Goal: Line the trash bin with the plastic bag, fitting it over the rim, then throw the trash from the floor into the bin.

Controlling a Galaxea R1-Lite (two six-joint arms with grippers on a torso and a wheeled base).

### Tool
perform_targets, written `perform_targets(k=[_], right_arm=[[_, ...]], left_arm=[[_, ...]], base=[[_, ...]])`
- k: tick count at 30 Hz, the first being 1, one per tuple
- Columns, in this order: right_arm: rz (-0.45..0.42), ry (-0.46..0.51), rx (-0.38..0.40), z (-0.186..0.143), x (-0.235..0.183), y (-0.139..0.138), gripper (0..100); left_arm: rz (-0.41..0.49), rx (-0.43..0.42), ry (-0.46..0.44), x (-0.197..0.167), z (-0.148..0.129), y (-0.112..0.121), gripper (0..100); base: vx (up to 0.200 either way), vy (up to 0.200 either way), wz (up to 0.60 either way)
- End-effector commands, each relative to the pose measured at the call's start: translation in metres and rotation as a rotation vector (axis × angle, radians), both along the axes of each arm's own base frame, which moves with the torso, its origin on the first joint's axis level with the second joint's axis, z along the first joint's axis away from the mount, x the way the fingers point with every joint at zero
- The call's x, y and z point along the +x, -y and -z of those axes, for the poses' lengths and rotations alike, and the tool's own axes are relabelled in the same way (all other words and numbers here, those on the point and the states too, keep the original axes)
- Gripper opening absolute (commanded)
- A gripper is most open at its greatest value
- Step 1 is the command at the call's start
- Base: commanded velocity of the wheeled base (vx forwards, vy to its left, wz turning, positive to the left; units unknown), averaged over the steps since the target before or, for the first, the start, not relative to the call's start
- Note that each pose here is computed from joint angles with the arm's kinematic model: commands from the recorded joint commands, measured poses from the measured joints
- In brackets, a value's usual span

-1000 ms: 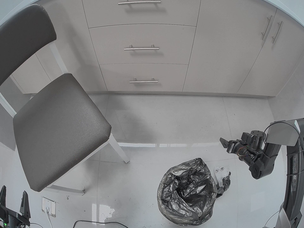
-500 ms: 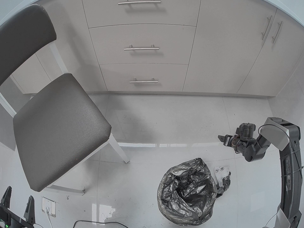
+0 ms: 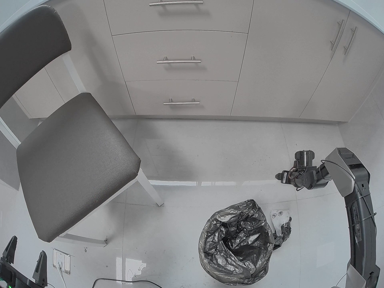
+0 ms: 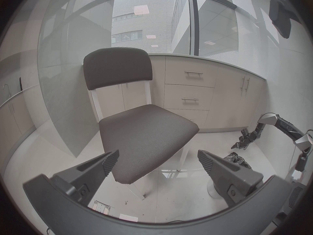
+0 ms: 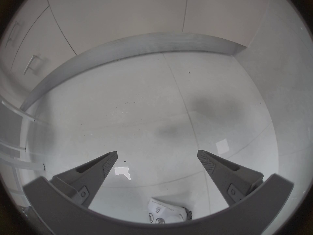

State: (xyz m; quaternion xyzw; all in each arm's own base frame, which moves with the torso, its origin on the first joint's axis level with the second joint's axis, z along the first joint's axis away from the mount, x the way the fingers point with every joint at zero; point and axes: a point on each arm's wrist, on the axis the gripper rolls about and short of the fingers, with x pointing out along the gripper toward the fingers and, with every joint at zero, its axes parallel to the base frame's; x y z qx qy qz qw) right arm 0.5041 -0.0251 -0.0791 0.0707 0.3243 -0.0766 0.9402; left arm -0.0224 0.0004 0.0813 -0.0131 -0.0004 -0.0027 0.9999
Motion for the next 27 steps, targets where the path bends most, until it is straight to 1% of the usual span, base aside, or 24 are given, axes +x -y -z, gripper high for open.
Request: perform_targets(k=[1,5,9,11,15,19,22,24,26,27], right_arm=[[-0.023,-0.056,-0.038,0.023,0.012,0.001,100],[-0.051,-0.123,-0.066,0.027,0.009,-0.001,100],[-0.067,-0.14,-0.079,0.029,0.008,-0.002,100],[-0.099,-0.174,-0.104,0.03,0.008,-0.003,100],[-0.112,-0.175,-0.119,0.035,0.012,-0.003,100],[-0.146,-0.254,-0.147,0.042,0.013,-0.005,100],[-0.166,-0.262,-0.164,0.045,0.016,-0.006,100],[-0.18,-0.321,-0.194,0.071,0.008,-0.006,100],[-0.18,-0.336,-0.204,0.076,0.007,-0.005,100],[-0.187,-0.383,-0.238,0.093,0.001,-0.005,100]], left_arm=[[-0.002,-0.003,-0.012,0.001,0.005,0.0,100],[-0.007,-0.009,0.001,0.0,0.005,0.0,100],[-0.007,-0.011,0.001,0.0,0.005,0.0,100],[-0.008,-0.017,0.001,0.0,0.005,0.0,100],[-0.01,-0.02,0.001,0.0,0.005,0.0,100],[-0.013,-0.023,0.001,0.0,0.005,0.0,100],[-0.013,-0.023,0.001,0.0,0.005,0.0,100],[-0.013,-0.023,0.001,0.0,0.005,0.0,100],[-0.014,-0.023,0.001,0.0,0.005,0.0,100],[-0.03,-0.023,0.001,0.0,0.005,0.0,100]], base=[[0.0,0.0,0.0],[0.0,0.0,0.0],[0.0,0.0,0.0],[0.0,0.0,0.0],[0.0,0.0,0.0],[0.0,0.0,0.0],[0.0,0.0,0.0],[0.0,0.0,0.0],[0.0,0.0,0.0],[0.0,0.0,0.0]])
